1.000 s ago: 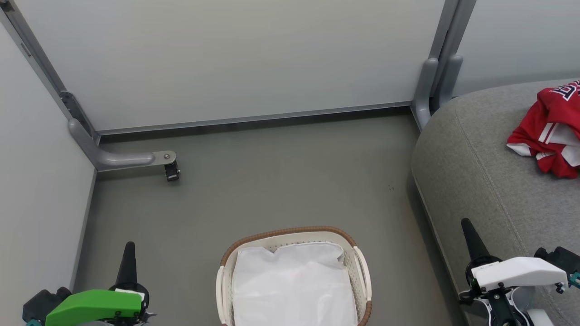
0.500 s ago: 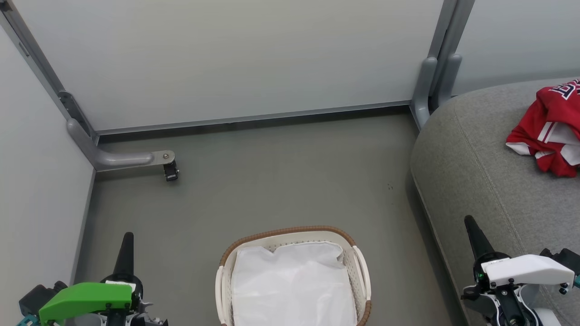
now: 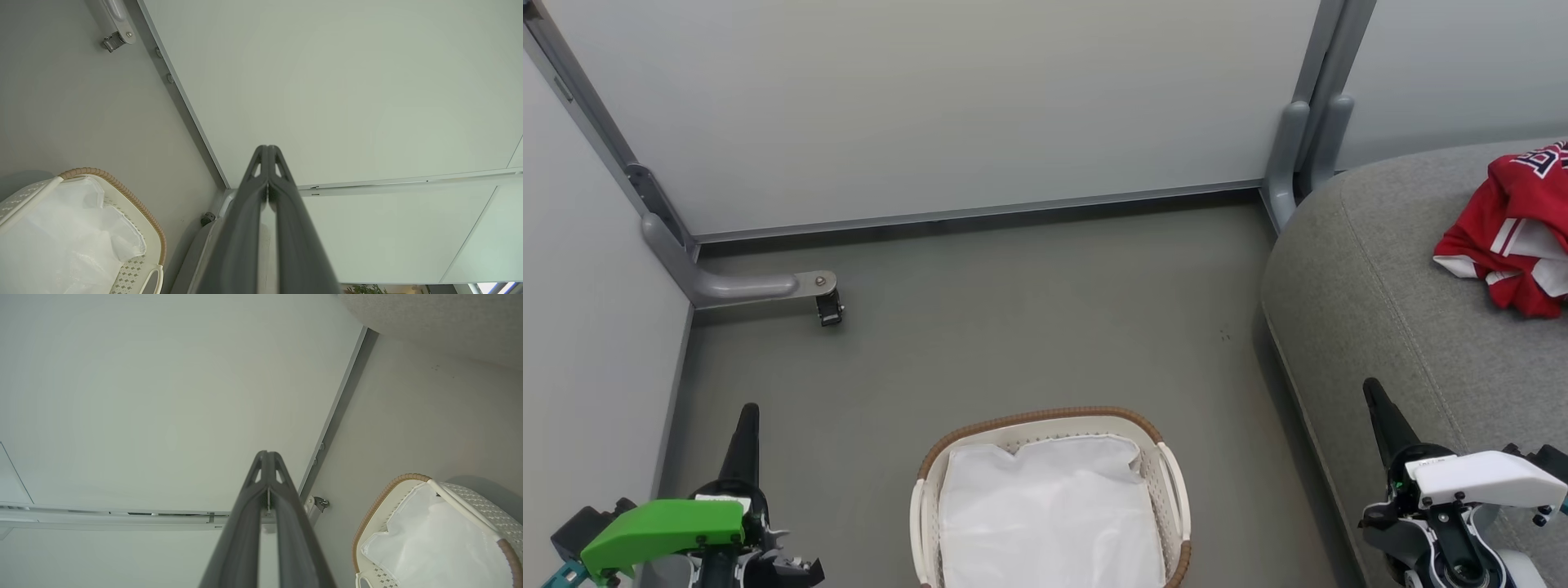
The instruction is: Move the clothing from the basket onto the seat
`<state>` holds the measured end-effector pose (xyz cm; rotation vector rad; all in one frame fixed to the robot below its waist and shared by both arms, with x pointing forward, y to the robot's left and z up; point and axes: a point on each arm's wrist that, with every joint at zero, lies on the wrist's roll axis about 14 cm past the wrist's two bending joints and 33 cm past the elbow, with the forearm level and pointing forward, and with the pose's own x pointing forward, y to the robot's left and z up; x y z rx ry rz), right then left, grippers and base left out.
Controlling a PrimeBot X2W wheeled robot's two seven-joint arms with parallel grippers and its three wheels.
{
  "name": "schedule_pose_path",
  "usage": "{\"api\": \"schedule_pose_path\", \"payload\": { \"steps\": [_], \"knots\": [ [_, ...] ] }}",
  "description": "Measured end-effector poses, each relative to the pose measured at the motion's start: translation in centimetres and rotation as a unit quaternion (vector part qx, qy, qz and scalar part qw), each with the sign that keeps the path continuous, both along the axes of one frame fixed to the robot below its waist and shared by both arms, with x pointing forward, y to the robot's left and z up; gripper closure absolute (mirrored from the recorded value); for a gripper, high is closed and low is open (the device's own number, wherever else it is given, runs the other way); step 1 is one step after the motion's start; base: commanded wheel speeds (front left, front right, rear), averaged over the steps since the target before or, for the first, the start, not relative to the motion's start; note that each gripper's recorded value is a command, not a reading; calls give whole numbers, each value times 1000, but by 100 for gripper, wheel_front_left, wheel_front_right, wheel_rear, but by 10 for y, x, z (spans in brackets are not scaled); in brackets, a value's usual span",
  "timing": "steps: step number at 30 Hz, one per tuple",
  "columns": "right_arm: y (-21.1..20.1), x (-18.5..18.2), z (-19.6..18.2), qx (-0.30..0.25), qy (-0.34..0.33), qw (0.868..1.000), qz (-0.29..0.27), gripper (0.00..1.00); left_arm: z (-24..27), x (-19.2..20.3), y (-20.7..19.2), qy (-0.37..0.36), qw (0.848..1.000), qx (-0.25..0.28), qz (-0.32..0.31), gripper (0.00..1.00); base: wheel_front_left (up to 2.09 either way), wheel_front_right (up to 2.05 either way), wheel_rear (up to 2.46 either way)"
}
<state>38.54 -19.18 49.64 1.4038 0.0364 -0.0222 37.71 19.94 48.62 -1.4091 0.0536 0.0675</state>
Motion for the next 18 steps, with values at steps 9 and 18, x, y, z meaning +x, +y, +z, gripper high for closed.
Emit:
{"api": "schedule_pose_path", "payload": {
  "steps": [9, 18],
  "knots": [
    [-3, 0, 2, 31, -3, 1000, -2, 100, 6, 3, -1, -11, 999, -30, -3, 100, 0, 0, 0],
    [-5, 1, 4, 60, -7, 998, -3, 100, 12, 7, 0, -22, 998, -57, -4, 100, 0, 0, 0]
  ]
}}
